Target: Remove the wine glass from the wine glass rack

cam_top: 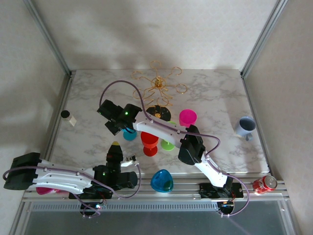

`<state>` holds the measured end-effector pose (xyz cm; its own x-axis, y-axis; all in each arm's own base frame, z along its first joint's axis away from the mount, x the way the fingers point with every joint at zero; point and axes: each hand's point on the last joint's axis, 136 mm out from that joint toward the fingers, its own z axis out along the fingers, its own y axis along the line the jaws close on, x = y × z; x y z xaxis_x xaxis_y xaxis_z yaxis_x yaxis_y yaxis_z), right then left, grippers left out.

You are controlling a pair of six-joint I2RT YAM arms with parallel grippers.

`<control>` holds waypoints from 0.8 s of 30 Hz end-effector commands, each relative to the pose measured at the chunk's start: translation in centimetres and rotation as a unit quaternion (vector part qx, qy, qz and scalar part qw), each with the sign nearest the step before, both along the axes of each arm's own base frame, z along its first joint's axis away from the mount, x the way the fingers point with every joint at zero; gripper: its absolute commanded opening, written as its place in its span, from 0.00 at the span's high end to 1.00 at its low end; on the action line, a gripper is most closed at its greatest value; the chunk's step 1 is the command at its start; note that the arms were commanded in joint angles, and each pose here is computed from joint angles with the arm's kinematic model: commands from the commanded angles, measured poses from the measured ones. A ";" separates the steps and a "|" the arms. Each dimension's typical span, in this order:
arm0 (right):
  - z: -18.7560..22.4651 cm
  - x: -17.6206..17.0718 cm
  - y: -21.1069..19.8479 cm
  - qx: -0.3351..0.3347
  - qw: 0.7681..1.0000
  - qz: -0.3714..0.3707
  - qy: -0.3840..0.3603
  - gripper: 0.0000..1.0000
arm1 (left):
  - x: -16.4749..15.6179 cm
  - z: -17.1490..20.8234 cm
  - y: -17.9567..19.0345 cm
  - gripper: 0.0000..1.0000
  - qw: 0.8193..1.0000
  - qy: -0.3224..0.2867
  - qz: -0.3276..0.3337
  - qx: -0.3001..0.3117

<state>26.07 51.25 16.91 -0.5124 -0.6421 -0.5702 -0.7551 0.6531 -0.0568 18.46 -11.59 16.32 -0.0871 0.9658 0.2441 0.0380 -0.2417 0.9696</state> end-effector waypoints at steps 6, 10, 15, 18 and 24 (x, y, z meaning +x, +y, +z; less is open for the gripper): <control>0.6 -0.4 0.5 0.011 1.000 -0.006 0.000 1.00 | -0.2 1.0 0.8 0.95 0.999 -0.034 0.013 0.012; 1.3 -0.7 0.7 0.024 1.000 -0.005 0.007 1.00 | -0.2 1.0 0.8 0.96 0.999 -0.035 0.013 0.011; 2.1 -0.7 0.5 0.032 0.999 -0.009 0.006 1.00 | -0.2 1.0 0.8 0.96 0.999 -0.033 0.012 0.011; 2.3 -0.8 0.5 0.036 0.999 -0.009 0.006 1.00 | -0.2 1.0 0.8 0.95 0.999 -0.033 0.012 0.010; 2.7 -1.0 0.5 0.041 0.999 -0.008 0.010 1.00 | -0.2 1.0 0.8 0.95 0.999 -0.033 0.012 0.008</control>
